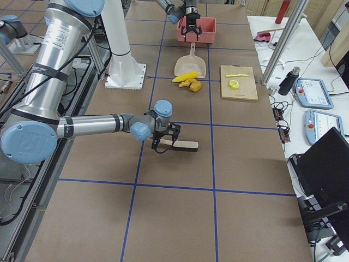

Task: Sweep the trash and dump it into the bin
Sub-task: 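Reach the left gripper to the dustpan handle while the right reaches for the brush, then grasp the dustpan handle with the left gripper while the right gripper lifts the brush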

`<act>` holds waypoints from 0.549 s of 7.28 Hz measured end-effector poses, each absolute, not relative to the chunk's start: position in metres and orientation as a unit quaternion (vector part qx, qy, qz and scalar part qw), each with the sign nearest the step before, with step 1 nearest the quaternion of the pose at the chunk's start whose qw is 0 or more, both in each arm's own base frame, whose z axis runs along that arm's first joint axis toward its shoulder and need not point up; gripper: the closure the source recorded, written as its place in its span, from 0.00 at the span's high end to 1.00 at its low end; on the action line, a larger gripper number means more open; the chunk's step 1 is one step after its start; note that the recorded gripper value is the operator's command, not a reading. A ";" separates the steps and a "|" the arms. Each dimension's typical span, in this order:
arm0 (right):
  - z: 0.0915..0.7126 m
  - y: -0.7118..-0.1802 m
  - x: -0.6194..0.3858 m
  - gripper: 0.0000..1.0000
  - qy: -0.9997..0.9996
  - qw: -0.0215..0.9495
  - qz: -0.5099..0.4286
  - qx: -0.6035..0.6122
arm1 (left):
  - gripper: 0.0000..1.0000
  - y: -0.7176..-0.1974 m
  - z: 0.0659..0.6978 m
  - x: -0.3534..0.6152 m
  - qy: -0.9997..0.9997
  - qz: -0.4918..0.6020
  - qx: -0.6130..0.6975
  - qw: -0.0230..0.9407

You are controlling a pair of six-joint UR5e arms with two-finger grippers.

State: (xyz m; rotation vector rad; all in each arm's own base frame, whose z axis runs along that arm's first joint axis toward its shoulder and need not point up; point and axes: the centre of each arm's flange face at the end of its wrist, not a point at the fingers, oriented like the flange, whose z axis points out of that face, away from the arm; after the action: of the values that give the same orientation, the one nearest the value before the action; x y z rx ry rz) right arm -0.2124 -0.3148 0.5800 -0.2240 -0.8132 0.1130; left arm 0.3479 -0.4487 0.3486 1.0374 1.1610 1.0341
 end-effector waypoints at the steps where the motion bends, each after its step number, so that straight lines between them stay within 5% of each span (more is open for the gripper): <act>1: 0.578 -0.314 -0.215 0.00 -0.396 0.910 0.052 -0.109 | 0.97 -0.447 0.346 0.348 0.505 0.443 0.448 0.590; 4: 0.534 -0.305 -0.225 0.00 -0.407 0.907 0.030 -0.102 | 0.92 -0.449 0.349 0.357 0.488 0.466 0.464 0.574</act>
State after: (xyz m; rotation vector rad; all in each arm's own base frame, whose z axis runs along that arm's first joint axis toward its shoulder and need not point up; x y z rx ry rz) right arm -0.2248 -0.3054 0.5339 -0.2101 -0.8404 0.0625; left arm 0.3568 -0.4494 0.3486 1.0875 1.1438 1.0930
